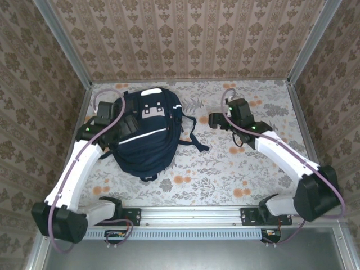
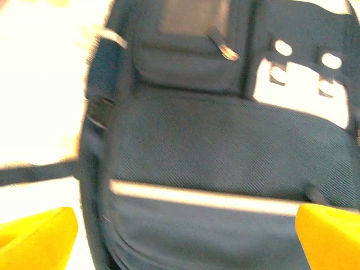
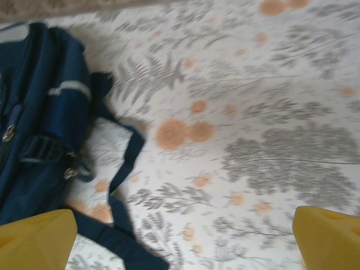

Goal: Pack the student bag
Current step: Reset both arms

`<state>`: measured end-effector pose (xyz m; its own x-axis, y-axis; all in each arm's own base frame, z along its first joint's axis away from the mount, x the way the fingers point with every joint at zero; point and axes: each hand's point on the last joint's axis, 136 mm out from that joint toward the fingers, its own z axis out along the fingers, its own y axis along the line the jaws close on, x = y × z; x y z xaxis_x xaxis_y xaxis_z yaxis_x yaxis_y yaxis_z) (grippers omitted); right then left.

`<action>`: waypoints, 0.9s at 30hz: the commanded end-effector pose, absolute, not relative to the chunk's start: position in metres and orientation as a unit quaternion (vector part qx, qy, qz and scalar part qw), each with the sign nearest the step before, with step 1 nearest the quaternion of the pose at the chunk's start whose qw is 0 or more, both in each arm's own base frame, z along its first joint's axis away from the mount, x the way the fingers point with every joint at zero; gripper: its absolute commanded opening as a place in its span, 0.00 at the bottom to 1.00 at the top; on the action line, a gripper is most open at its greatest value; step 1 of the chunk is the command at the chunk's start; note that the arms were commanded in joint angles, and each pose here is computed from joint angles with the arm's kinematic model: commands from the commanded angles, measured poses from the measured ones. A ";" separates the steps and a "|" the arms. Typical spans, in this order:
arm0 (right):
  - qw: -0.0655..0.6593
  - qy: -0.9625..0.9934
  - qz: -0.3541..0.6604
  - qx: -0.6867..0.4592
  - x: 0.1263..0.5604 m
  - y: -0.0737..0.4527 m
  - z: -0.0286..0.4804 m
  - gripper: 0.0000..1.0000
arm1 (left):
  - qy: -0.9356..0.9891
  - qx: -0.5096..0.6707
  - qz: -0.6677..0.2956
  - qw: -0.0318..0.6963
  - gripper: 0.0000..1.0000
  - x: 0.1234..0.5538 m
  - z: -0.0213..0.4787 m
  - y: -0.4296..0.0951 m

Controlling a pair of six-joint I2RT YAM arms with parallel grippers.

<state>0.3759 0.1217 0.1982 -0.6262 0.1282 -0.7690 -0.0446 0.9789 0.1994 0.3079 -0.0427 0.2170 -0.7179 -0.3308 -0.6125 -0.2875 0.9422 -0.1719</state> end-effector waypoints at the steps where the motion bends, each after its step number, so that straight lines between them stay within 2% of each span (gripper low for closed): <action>1: 0.471 0.878 0.049 0.070 0.374 0.078 0.203 0.99 | 0.908 -0.135 0.114 0.380 1.00 0.332 0.215 0.011; 5: 0.515 0.854 -0.038 0.062 0.370 0.044 0.195 1.00 | 0.881 -0.128 0.120 0.439 1.00 0.362 0.189 0.036; 9: 0.512 0.849 -0.122 0.056 0.366 0.012 0.175 0.99 | 0.882 -0.157 0.132 0.423 1.00 0.366 0.147 0.064; 12: 0.499 0.848 -0.157 0.080 0.367 -0.014 0.155 0.99 | 0.887 -0.121 0.129 0.426 1.00 0.377 0.122 0.058; 17: 0.514 0.839 -0.148 0.098 0.381 -0.029 0.132 1.00 | 0.860 -0.093 0.110 0.490 1.00 0.393 0.103 0.048; 20: 0.539 0.826 -0.138 0.088 0.392 -0.028 0.123 1.00 | 0.843 -0.065 0.090 0.527 1.00 0.401 0.109 0.038; 27: 0.565 0.822 -0.051 0.059 0.399 -0.016 0.104 1.00 | 0.815 0.034 0.036 0.577 1.00 0.400 0.096 0.000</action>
<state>0.3881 -0.0290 0.0851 -0.4663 0.0293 -0.8842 0.2416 0.9657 -0.0954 0.3948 0.0312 0.0904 -0.4327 0.0035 -0.9015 -0.1540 0.9850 0.0778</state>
